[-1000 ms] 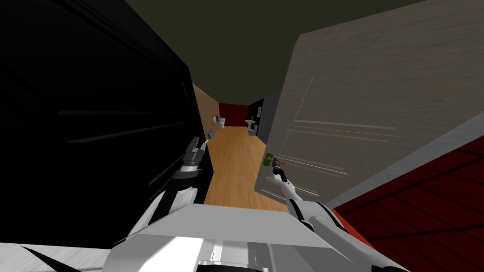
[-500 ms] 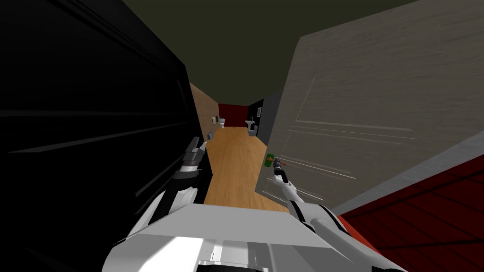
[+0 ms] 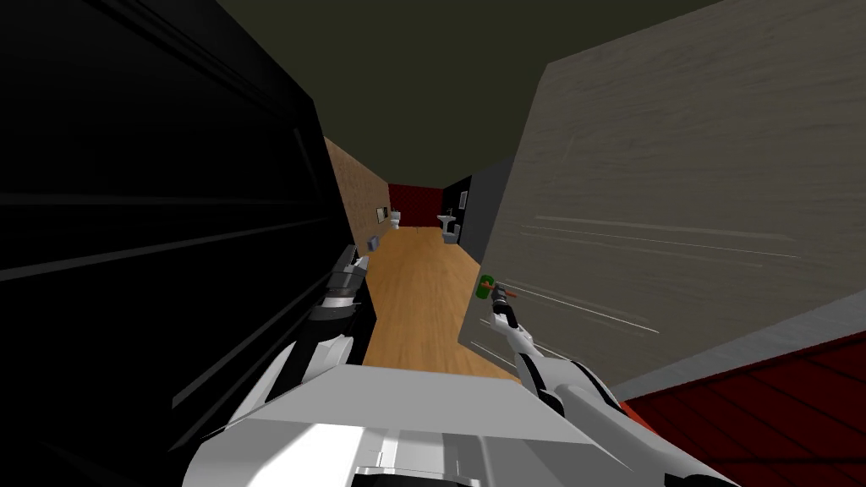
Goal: Push the door open
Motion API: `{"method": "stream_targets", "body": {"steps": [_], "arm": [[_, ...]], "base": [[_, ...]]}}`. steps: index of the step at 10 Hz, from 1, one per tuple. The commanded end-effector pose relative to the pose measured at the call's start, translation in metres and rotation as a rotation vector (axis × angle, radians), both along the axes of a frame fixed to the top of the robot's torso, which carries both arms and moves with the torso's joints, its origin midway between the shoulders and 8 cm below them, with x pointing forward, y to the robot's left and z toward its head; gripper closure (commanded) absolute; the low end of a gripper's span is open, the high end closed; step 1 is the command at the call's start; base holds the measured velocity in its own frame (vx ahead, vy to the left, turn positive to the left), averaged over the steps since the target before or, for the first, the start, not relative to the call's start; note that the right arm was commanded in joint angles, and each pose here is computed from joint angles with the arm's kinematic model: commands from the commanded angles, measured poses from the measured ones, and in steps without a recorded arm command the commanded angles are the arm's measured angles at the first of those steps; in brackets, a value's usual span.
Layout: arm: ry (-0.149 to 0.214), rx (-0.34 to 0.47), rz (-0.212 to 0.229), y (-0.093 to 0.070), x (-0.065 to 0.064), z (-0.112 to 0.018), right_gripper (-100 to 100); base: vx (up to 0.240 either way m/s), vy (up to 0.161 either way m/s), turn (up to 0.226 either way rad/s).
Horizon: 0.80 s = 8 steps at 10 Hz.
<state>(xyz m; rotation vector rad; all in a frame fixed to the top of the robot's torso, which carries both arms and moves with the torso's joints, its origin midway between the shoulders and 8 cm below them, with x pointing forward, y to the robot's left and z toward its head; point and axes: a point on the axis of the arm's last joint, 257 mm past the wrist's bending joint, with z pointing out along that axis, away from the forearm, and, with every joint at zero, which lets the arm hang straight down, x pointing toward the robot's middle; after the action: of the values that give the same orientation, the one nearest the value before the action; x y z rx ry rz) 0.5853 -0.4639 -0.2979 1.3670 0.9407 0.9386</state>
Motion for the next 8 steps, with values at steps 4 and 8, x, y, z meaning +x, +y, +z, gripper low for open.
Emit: {"method": "stream_targets", "body": {"steps": [4, 8], "arm": [[-0.001, -0.004, -0.07, -0.037, -0.015, 0.002, 100], [-0.002, -0.004, -0.091, -0.048, -0.02, 0.002, 100]], "base": [[0.199, 0.034, -0.053], [0.12, 0.018, -0.031]]}}
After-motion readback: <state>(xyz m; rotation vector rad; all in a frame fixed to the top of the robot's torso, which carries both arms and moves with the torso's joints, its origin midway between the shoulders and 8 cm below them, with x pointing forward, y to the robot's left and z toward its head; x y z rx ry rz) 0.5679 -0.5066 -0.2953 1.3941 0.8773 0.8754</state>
